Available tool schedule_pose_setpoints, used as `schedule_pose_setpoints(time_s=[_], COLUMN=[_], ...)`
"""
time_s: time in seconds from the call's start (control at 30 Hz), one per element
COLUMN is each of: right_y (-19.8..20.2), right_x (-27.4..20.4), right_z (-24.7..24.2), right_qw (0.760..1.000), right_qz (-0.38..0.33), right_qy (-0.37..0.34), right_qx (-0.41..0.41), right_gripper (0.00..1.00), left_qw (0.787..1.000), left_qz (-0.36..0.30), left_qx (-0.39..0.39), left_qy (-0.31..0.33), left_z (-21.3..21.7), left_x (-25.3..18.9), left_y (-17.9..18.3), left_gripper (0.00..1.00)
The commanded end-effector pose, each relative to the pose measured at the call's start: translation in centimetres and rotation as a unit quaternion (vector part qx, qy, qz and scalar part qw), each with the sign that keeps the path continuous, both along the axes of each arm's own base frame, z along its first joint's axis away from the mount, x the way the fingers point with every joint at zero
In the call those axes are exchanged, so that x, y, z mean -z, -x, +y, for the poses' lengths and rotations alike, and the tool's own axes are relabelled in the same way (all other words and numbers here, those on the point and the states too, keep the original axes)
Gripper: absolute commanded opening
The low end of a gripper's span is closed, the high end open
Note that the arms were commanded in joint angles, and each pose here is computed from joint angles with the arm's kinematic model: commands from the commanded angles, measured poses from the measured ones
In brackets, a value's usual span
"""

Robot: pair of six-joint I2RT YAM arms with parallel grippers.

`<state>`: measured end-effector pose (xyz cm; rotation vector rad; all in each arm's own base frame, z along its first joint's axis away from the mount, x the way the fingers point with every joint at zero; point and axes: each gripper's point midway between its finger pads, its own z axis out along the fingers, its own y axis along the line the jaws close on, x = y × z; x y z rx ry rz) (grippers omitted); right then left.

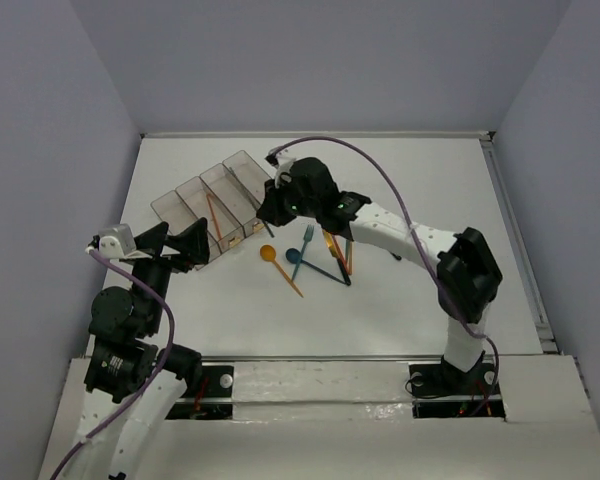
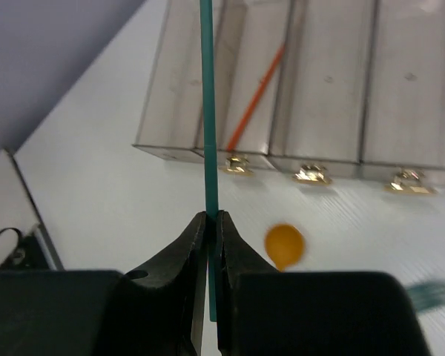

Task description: Sort the eating utensils into containers

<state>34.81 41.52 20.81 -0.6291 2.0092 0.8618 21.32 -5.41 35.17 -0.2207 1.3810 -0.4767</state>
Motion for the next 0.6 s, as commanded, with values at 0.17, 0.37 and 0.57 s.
schedule_pose_setpoints(time_s=[0.17,0.37,0.57], right_y=[-2.4,-3.9,-5.4], right_x=[-0.9,2.3,2.8], right_z=[10.2,14.4,16.6], right_qw=[0.996,0.997,0.997], right_qz=[0.019,0.022,0.003], right_qy=[-0.083,-0.069,-0.074], right_qx=[-0.019,-0.013,-0.011], right_gripper=[0.00,0.00,0.00], left_qw=[0.999,0.999,0.999], left_qz=[-0.034,-0.035,-0.032], left_qx=[0.002,0.005,0.007], left_qy=[0.005,0.007,0.004], left_z=[0.1,0.0,-0.2], left_x=[-1.6,-1.6,-1.5], left_y=[0.5,0.5,0.3], left_gripper=[0.99,0.99,0.99])
